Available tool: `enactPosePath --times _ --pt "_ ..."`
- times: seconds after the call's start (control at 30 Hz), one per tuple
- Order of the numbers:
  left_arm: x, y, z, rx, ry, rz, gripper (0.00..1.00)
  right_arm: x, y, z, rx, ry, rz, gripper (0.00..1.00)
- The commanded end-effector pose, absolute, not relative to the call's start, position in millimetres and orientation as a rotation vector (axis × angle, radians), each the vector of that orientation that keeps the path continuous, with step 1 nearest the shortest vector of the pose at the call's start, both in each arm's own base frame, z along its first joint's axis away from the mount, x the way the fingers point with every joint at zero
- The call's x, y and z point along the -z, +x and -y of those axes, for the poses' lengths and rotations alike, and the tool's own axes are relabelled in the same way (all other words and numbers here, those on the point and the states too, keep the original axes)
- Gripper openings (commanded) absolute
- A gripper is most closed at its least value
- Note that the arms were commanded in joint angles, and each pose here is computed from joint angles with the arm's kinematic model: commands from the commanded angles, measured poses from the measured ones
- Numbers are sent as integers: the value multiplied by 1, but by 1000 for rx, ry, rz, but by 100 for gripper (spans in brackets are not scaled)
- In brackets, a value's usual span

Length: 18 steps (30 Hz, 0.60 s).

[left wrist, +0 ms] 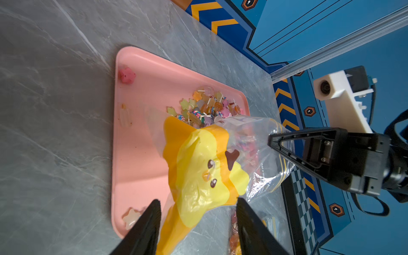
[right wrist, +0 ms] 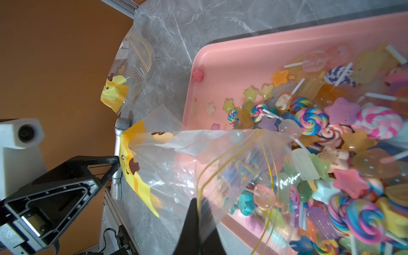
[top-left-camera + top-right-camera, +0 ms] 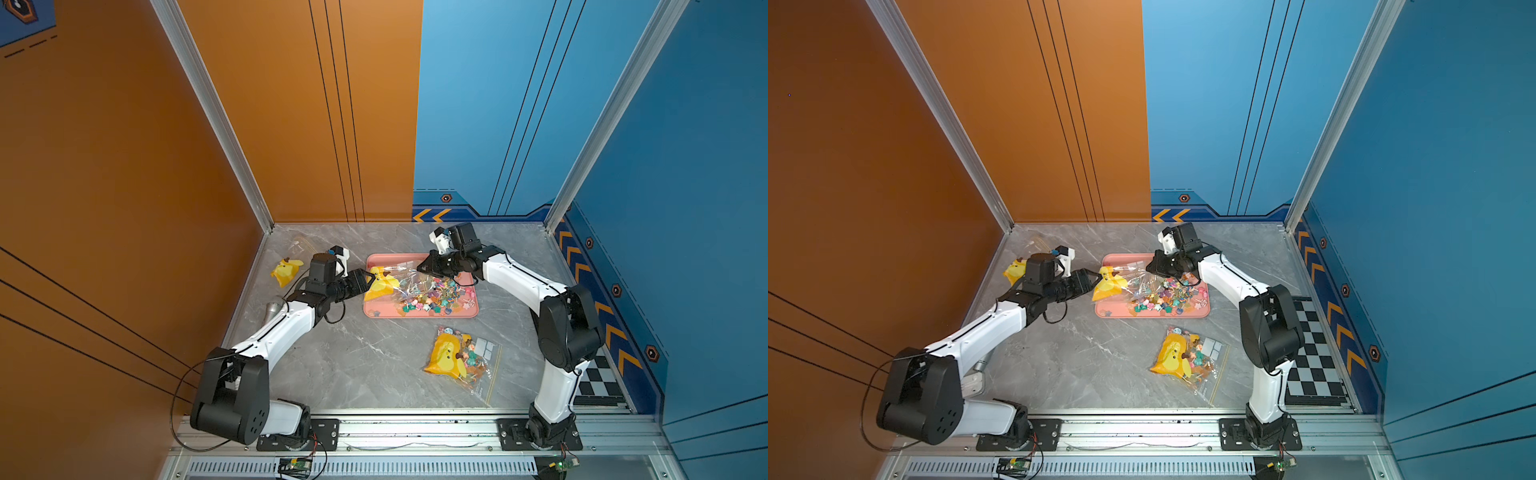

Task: Pour candies out of the ziploc bag
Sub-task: 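Pour the candies out of the ziploc bag onto the tray.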

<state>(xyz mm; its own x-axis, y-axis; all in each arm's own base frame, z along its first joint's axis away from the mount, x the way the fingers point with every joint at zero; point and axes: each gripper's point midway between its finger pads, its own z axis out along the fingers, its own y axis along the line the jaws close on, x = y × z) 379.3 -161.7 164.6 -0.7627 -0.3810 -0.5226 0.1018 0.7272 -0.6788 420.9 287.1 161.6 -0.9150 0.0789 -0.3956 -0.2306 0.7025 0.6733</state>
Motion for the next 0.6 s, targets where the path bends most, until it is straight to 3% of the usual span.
enactPosePath --times 0.0,0.17,0.27,0.4,0.57 --pt "-168 381 178 1041 -170 -2233 57 -158 413 -287 -1059 -117 -2542 0" --pt "-160 380 196 1092 -143 -2259 54 -157 413 -286 -1053 -115 -2543 0" --pt "-154 378 199 1096 -144 -2273 48 -158 414 -287 -1057 -115 -2541 0" --pt "-154 379 200 1094 -148 -2271 34 -160 413 -287 -1059 -119 -2537 0" --pt "-161 381 202 1094 -145 -2256 10 -162 412 -286 -1062 -121 -2532 0"
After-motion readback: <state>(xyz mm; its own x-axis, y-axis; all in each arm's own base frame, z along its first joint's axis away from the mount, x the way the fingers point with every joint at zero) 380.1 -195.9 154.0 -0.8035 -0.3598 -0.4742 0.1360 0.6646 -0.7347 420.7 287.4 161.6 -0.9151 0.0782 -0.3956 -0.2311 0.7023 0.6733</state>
